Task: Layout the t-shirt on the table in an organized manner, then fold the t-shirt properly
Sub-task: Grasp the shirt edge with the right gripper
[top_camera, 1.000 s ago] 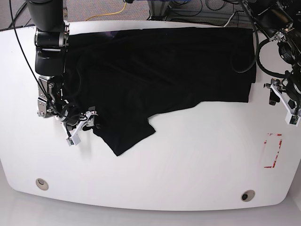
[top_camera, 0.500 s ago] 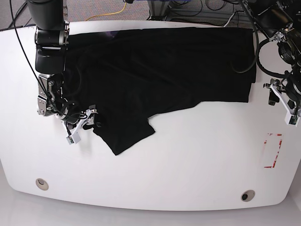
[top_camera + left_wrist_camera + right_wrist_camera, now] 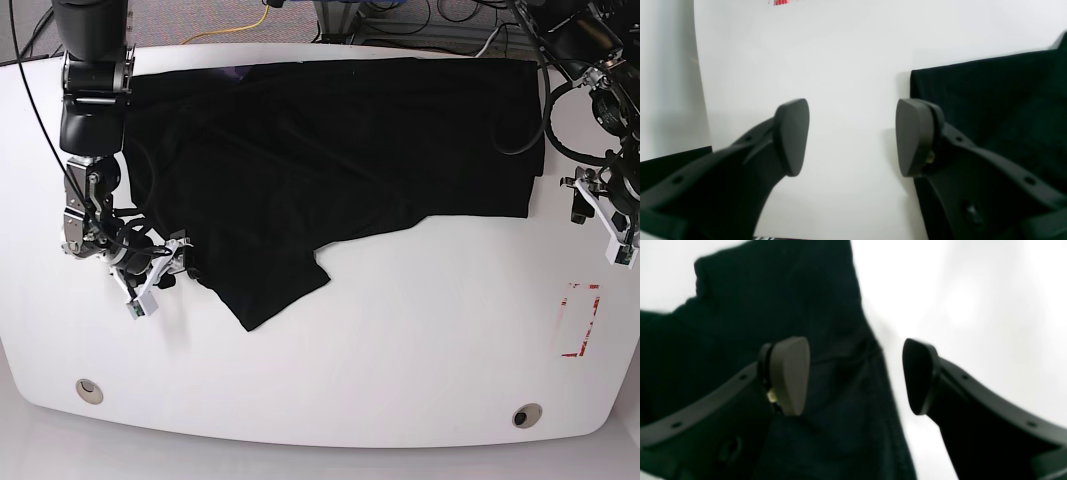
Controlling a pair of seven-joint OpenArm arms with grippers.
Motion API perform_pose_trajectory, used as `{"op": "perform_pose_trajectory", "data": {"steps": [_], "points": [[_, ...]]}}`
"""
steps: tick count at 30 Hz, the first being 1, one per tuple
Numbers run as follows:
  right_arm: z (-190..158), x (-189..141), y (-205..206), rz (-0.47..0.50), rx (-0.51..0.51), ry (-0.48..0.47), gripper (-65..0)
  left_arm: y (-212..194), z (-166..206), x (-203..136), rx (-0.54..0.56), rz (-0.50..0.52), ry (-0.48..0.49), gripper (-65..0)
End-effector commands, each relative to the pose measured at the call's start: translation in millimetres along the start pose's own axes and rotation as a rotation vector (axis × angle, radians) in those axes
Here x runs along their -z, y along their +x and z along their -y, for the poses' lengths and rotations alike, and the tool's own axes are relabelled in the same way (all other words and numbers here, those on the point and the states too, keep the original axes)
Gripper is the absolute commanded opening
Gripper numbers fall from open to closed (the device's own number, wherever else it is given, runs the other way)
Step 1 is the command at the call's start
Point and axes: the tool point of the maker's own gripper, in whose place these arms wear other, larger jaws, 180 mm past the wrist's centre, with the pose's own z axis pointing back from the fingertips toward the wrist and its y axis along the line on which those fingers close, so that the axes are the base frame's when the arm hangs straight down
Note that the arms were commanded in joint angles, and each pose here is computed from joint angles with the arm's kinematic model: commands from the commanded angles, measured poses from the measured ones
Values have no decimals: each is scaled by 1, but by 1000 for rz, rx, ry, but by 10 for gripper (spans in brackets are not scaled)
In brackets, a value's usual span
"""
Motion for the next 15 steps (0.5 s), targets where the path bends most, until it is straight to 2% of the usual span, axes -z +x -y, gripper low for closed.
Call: {"op": "perform_pose_trajectory", "data": {"steps": [1,8,15], "points": [[7,-8,23,58,-23,-11,-228,12,-7,-6,13,39,21,-268],[2,5,12,18,-67,-36,-228,12,-6,-5,13,40,16,-268],[-3,14,-1,-4,-33,-21,-228,12,-6,-5,13,40,16,-268]]}}
